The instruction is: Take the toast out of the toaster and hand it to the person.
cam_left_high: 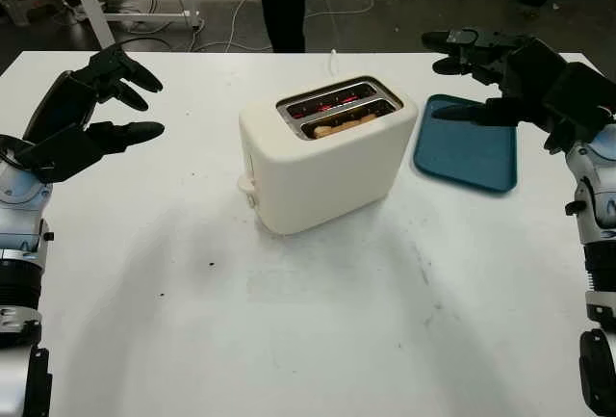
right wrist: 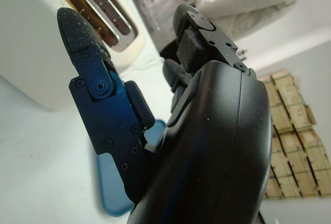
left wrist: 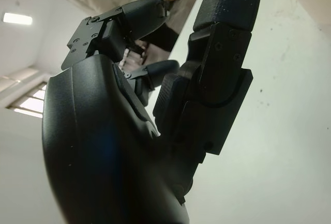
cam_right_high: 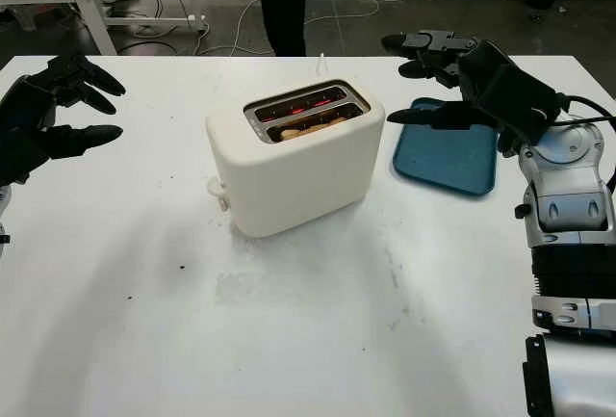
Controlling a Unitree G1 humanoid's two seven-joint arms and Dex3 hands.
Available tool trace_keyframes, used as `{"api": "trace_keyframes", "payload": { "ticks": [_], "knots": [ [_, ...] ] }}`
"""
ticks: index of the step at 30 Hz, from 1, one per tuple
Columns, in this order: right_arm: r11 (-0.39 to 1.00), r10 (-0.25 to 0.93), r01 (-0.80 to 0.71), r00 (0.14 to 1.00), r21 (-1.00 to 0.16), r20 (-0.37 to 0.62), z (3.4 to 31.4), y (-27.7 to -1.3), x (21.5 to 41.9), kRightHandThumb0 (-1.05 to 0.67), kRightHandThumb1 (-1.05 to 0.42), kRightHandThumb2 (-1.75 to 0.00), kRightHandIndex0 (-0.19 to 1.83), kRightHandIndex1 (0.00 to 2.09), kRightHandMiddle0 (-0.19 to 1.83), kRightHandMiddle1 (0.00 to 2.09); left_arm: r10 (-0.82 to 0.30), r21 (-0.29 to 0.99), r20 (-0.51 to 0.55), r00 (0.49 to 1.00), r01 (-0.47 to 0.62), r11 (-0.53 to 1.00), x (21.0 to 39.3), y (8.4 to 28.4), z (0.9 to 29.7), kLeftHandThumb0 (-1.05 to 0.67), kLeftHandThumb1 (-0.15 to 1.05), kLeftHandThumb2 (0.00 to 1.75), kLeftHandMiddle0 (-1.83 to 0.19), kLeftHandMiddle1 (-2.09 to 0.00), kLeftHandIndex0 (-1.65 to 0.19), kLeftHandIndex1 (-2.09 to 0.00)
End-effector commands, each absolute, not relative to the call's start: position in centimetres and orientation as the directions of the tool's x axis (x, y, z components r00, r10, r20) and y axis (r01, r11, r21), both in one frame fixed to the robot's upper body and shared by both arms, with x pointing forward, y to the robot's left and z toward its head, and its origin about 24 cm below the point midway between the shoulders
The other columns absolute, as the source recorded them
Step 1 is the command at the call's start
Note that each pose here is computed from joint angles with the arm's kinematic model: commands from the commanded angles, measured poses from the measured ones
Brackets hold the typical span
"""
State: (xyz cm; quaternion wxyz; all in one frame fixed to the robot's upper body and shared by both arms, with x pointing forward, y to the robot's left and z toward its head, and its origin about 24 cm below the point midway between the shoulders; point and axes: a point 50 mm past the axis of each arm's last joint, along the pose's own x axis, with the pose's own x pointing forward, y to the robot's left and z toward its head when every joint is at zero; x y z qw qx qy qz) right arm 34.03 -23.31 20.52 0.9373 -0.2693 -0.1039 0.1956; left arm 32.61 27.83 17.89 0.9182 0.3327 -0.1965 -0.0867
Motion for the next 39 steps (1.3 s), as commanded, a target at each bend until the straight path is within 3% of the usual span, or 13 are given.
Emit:
{"api": "trace_keyframes", "payload": {
  "ticks": [1, 39],
  "knots": [
    [0.779, 0.432, -0.315, 0.896, -0.542, 0.099, 20.61, -23.32, 34.02, -0.66, -0.69, 0.00, 0.01, 0.83, 0.46, 0.01, -0.286, 0.648, 0.309, 0.907, 0.019, 0.761, 32.64, 27.80, 18.23, -1.05, 0.92, 0.13, -0.25, -1.51, -0.20, -1.43],
    [0.779, 0.425, -0.307, 0.900, -0.547, 0.100, 20.62, -23.27, 33.95, -0.68, -0.71, 0.00, 0.01, 0.81, 0.45, 0.00, -0.282, 0.637, 0.307, 0.909, 0.023, 0.771, 32.53, 27.96, 18.21, -1.05, 0.92, 0.11, -0.24, -1.51, -0.21, -1.40]
  ]
}}
